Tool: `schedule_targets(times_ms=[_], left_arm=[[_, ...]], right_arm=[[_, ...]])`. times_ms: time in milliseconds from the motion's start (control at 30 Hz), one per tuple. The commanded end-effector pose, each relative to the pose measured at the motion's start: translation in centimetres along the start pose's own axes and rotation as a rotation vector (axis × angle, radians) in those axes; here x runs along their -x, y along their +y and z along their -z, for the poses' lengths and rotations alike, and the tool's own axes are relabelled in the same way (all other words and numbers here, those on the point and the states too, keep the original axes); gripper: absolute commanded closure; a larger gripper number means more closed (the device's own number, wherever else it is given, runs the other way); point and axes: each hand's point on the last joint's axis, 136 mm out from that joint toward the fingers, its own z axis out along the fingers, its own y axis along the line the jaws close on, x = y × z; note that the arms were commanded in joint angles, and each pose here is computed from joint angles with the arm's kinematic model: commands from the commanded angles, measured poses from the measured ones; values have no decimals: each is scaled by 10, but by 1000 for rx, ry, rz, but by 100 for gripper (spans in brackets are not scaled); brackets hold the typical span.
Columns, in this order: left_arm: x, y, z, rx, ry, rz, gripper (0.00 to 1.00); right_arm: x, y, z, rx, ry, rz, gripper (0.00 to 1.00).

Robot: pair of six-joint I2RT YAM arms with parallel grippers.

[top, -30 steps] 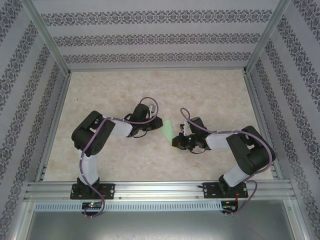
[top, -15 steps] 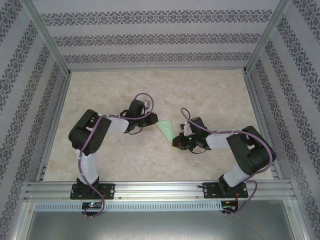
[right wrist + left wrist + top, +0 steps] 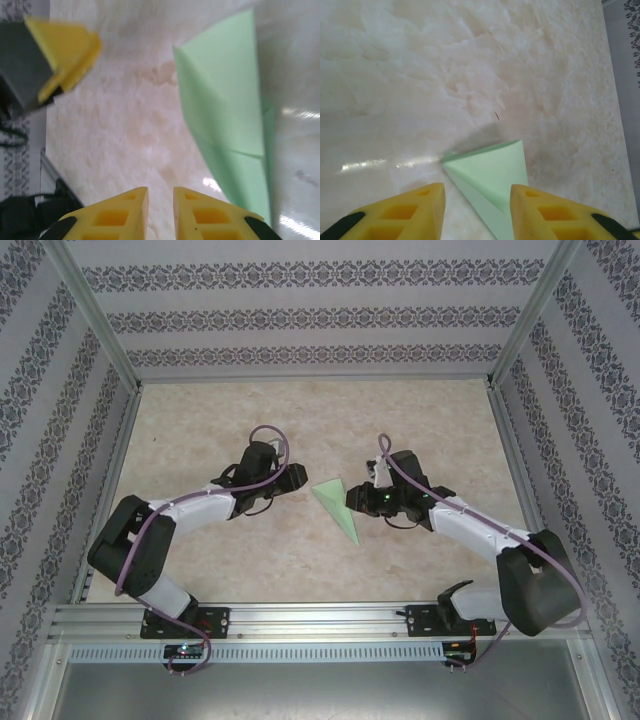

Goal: Fold a paper plane with a square sheet of paper (pick it up from the middle)
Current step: Fold the wing for the fifth time at the center of the table, then turn over a paper plane at the center of the table.

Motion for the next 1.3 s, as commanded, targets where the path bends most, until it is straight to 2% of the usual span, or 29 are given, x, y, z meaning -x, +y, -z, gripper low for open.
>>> schedule_targets(times_ms=[0, 33, 167, 267, 433, 667, 767, 833, 933, 1067, 1200, 1267], left_arm=[[-29, 3, 2, 52, 61, 32, 55], [-36, 1, 0, 53, 77, 37, 53], [-57, -11, -9, 40, 128, 51, 46], [-67, -9, -18, 83, 158, 66, 44], [-73, -5, -27, 162, 188, 69, 41], [-70, -21, -39, 132, 190, 66, 39], [-65, -25, -37, 113, 148, 74, 38], [-67, -19, -36, 151, 162, 80, 37], [-75, -15, -42, 170, 209, 74, 41], [-86, -10, -44, 166, 241, 88, 66], [-85, -4, -36, 176, 218, 78, 81], [-83, -4, -31, 173, 201, 72, 83]], right_arm=[[-6, -42, 6, -160, 5, -29, 77], [-5, -47, 5, -173, 2, -34, 73], [-8, -58, -2, -205, 35, -33, 71], [-11, -60, -10, -191, 55, -34, 68], [-12, -63, -18, -185, 73, -34, 66], [-11, -65, -28, -183, 87, -37, 64], [-10, -66, -31, -182, 91, -39, 64], [-10, -66, -32, -188, 93, -36, 64], [-10, -63, -34, -175, 93, -22, 64], [-10, -61, -37, -170, 104, -15, 63], [-11, -63, -40, -178, 111, -10, 62], [-9, -62, -41, -177, 108, -5, 61]])
